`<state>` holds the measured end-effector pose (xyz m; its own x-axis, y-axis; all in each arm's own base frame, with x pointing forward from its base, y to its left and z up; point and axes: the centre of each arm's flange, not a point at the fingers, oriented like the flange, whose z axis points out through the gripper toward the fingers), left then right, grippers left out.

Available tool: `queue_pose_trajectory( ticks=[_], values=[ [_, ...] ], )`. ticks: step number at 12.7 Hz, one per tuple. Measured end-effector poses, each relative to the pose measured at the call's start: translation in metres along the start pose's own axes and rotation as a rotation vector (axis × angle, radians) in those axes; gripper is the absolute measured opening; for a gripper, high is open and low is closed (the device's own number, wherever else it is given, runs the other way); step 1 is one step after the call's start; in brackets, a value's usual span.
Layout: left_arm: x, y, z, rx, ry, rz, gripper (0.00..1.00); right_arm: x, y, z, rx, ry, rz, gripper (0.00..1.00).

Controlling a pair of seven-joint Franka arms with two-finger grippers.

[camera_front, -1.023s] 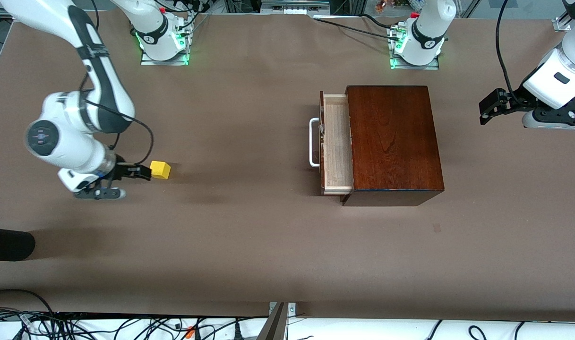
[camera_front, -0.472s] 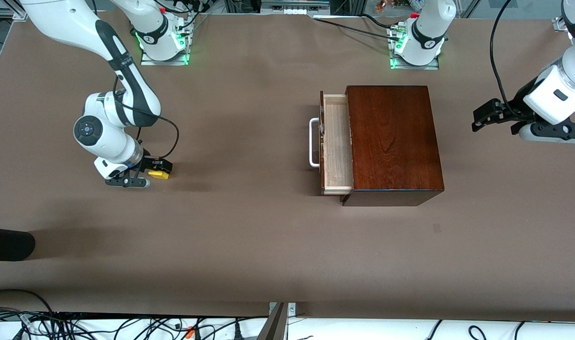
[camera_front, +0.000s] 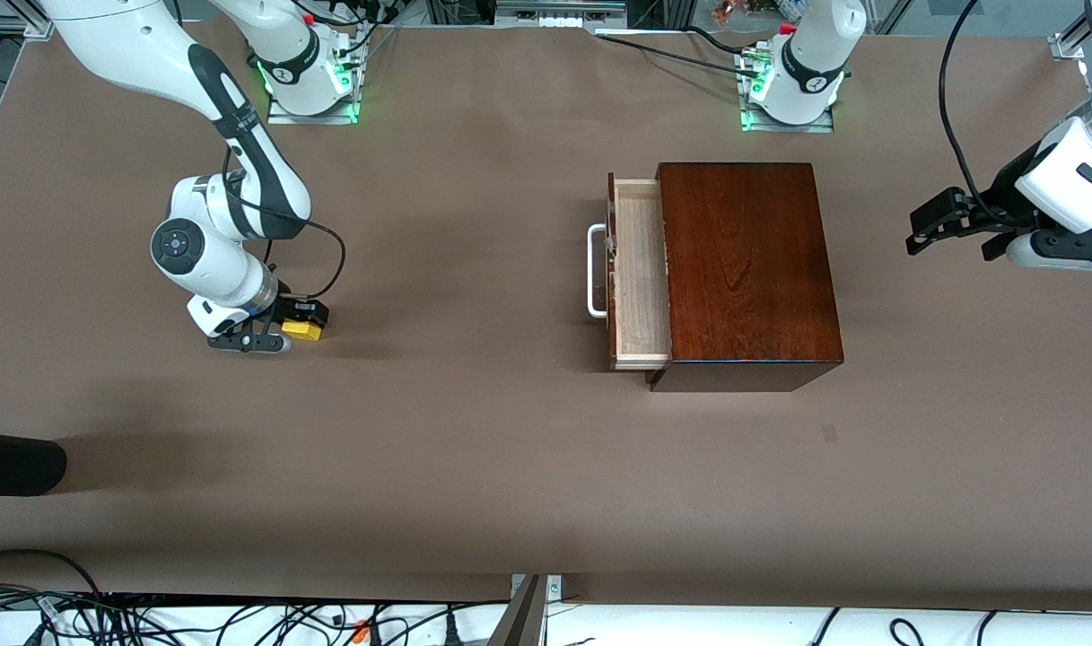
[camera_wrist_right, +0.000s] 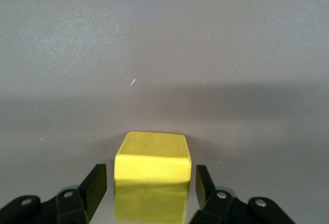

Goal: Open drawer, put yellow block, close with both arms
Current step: 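Close the right gripper on the yellow cube and lift it, then carry the yellow cube with the right gripper over the open drawer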

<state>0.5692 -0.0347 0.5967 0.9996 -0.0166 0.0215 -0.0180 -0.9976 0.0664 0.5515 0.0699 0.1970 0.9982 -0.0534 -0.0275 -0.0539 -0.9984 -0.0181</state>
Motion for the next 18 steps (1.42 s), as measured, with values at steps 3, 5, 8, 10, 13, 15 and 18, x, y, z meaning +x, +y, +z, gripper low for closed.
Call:
queue_pose_trajectory(
  ticks=[3, 5, 8, 10, 13, 15, 18],
  values=[
    [0.0, 0.001, 0.0, -0.001, 0.0, 0.002, 1.0, 0.0, 0.0, 0.002, 0.0, -0.001, -0.001, 0.55],
    [0.0, 0.002, 0.0, -0.001, 0.0, 0.003, 1.0, 0.0, 0.0, 0.002, 0.0, 0.0, -0.023, 0.55],
    [0.001, 0.002, 0.001, -0.001, -0.001, 0.003, 1.0, 0.008, -0.012, -0.017, 0.003, -0.007, -0.117, 0.55],
    [0.001, 0.001, 0.002, 0.0, -0.004, 0.002, 1.0, 0.019, -0.043, -0.067, 0.008, -0.048, -0.179, 0.55],
    [0.003, 0.0, 0.005, 0.0, -0.009, 0.0, 1.0, 0.028, -0.111, -0.172, 0.021, -0.076, -0.298, 0.55],
    [0.003, 0.0, 0.006, 0.0, -0.011, 0.0, 1.0, 0.02, -0.166, -0.232, 0.022, -0.053, -0.414, 0.55],
    [0.003, 0.0, 0.007, 0.0, -0.011, 0.0, 1.0, -0.02, -0.26, -0.28, -0.037, 0.017, -0.631, 0.55]
  ],
)
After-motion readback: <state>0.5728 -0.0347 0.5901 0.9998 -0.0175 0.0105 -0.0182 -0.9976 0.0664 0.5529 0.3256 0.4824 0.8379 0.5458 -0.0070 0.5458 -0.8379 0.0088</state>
